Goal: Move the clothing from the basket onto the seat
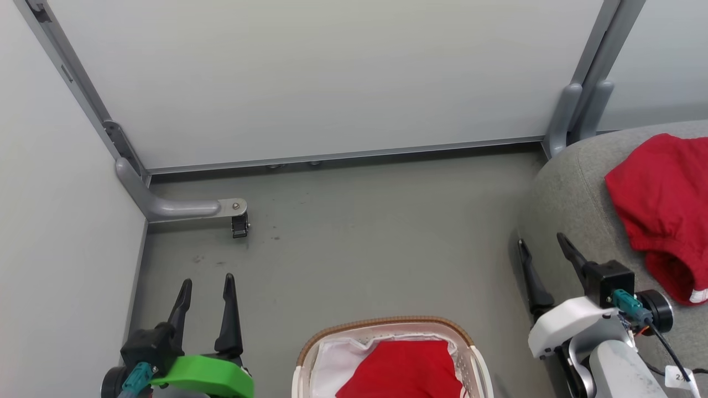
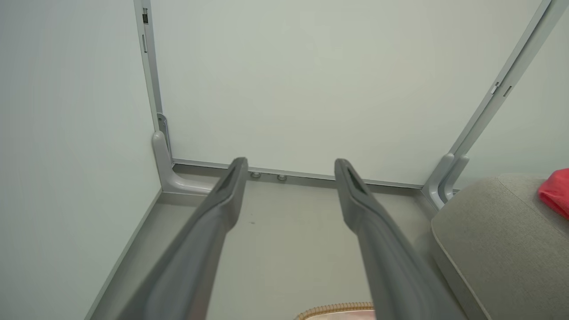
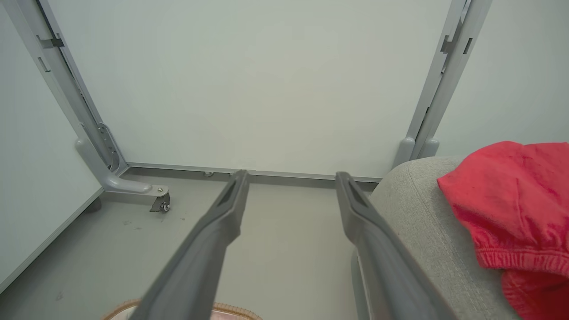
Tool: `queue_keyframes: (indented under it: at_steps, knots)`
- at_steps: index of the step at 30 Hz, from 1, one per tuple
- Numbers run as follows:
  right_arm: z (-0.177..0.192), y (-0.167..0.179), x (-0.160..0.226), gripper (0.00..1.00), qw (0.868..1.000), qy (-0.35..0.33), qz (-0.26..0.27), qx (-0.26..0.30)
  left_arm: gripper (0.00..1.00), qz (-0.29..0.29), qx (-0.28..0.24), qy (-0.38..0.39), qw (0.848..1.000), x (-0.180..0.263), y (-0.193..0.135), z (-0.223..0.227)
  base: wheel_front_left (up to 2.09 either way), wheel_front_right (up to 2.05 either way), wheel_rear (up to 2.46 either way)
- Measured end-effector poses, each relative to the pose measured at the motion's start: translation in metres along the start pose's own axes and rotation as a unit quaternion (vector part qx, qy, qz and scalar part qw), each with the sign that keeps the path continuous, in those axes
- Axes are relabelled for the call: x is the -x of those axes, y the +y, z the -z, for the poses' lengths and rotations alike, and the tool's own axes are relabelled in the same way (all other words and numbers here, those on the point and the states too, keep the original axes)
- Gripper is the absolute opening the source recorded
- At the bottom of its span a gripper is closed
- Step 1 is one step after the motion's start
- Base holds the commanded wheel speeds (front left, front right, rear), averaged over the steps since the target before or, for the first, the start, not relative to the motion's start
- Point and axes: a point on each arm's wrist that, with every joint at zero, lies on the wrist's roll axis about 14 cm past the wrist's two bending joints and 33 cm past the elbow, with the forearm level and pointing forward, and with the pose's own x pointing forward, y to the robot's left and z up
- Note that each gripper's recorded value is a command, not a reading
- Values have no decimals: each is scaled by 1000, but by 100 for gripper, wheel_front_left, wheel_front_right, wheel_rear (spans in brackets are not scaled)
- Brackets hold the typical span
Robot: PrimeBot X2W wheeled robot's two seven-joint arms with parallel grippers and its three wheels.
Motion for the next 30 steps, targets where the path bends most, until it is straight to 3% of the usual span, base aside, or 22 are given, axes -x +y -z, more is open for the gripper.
queue_keyframes:
  at_steps: [30]
  knots:
    - [7, 3, 9, 100, 1000, 10, -4, -4, 100, 2, 7, 8, 1000, 3, -3, 5, 0, 0, 0]
